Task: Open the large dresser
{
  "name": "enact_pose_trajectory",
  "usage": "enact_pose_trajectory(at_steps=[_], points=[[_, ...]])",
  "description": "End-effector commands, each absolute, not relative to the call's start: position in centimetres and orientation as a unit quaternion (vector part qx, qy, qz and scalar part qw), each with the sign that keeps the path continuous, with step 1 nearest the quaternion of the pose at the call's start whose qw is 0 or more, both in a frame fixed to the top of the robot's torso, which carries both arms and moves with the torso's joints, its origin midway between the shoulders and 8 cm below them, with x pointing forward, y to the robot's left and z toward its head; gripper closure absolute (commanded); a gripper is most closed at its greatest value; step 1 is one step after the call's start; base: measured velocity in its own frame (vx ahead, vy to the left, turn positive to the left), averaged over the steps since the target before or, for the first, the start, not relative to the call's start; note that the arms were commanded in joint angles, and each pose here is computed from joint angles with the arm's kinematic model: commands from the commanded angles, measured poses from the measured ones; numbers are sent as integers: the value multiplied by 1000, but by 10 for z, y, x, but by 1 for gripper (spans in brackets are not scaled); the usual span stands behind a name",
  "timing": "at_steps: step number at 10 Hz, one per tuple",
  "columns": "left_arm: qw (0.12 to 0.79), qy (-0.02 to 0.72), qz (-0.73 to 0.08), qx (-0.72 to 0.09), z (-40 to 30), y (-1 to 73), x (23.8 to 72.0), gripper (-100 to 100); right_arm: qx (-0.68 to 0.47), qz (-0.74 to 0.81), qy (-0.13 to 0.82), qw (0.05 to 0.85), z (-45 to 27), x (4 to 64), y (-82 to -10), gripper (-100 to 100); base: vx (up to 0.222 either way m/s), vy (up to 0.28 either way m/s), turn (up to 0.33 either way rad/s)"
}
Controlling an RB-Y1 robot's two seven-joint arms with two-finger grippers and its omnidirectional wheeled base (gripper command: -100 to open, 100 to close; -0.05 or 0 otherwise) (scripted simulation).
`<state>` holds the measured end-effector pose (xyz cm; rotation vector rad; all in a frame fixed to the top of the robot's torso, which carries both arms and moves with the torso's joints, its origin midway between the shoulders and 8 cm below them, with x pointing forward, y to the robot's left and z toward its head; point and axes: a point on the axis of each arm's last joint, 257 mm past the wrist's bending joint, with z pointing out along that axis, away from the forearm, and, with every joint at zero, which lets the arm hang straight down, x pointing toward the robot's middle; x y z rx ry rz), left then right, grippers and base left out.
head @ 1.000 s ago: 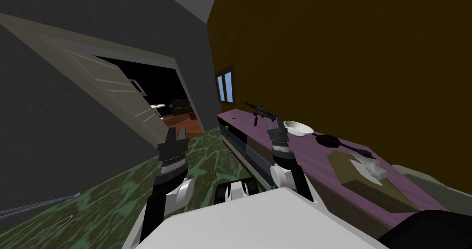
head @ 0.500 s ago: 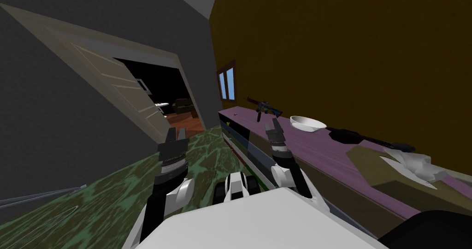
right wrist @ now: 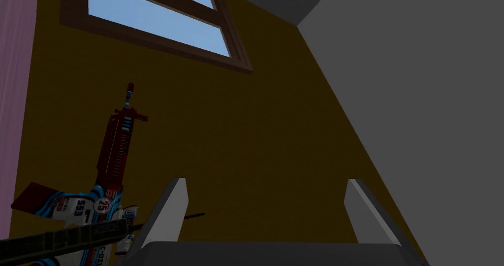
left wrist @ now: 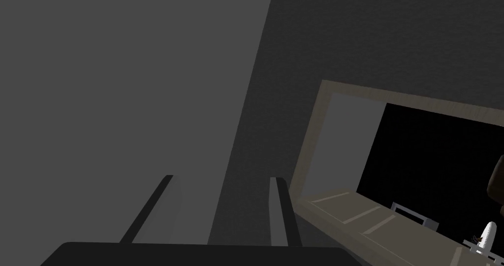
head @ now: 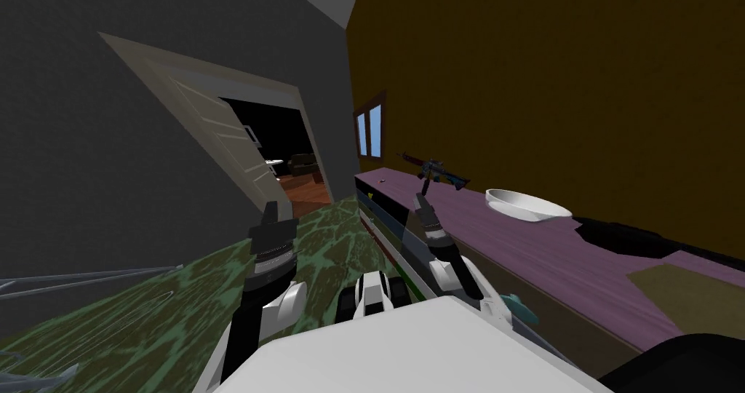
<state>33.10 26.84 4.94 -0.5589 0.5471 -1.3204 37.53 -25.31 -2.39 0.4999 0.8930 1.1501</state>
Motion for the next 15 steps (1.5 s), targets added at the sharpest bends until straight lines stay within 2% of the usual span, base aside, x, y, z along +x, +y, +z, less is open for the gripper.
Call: enact_pose_trajectory(at_steps=[1, 15], points=[[720, 247, -597, -253, 49, 268, 331, 0, 211, 497, 432, 723, -42, 386, -255, -100, 49, 45, 101], [720, 248, -597, -253, 49, 268, 331, 0, 60, 293, 594, 747, -153, 450, -290, -100, 64, 56, 187]])
